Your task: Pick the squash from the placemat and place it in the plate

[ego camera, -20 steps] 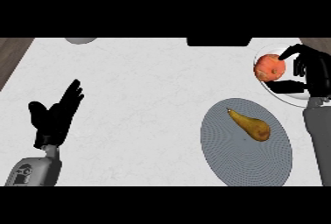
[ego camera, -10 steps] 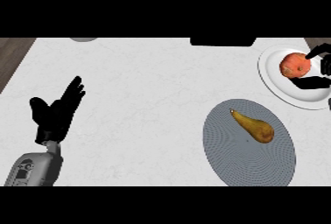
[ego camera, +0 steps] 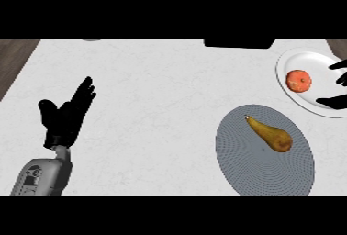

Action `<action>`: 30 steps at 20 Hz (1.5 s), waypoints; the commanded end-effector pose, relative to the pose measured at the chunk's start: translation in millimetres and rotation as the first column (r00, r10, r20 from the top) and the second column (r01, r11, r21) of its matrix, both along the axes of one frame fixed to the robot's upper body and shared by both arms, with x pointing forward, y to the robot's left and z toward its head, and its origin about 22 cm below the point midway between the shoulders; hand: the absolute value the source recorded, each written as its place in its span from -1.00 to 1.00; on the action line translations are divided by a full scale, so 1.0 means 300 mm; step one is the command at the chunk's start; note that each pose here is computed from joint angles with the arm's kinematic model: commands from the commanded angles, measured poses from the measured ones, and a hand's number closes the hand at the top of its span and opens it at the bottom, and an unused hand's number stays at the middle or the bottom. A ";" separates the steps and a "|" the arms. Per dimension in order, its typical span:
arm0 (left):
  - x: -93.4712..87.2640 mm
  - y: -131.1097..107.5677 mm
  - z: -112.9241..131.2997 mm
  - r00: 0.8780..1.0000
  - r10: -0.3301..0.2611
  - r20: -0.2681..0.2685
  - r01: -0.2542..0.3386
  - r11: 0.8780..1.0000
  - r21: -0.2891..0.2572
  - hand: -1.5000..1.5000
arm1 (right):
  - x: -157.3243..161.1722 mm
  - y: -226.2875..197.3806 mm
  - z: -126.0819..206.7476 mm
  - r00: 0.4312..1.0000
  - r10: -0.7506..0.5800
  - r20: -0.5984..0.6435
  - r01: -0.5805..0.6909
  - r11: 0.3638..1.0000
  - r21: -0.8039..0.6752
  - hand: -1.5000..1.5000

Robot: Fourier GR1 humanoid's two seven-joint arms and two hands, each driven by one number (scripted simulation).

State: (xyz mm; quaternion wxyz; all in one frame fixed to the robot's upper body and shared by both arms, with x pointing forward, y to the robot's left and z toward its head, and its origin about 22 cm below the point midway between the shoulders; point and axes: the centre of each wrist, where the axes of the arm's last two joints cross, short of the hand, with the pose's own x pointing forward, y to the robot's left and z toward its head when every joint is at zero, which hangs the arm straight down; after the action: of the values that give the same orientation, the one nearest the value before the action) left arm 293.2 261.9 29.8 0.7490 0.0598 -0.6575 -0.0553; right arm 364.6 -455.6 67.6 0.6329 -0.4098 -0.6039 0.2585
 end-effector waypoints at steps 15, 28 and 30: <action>-0.039 0.086 -0.020 0.999 0.039 -0.008 -0.039 0.999 0.006 0.00 | 0.016 -0.057 0.102 0.907 0.116 0.405 -0.304 0.846 0.437 -1.00; 0.036 0.056 0.045 1.000 0.016 0.006 -0.016 1.000 0.001 0.00 | -0.099 -0.200 0.120 0.923 0.183 0.338 -0.359 0.726 0.587 -1.00; -0.003 0.068 -0.005 1.000 0.004 -0.002 -0.004 1.000 0.008 0.00 | -0.089 -0.190 0.122 0.928 0.159 0.337 -0.339 0.736 0.586 -1.00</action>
State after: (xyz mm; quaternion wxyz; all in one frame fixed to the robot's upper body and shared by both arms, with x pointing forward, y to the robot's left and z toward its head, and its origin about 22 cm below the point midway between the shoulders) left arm 293.0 277.1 27.8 0.7511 0.0666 -0.6548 -0.0516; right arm 339.8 -510.1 102.6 0.6200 -0.1300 -0.7711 0.0640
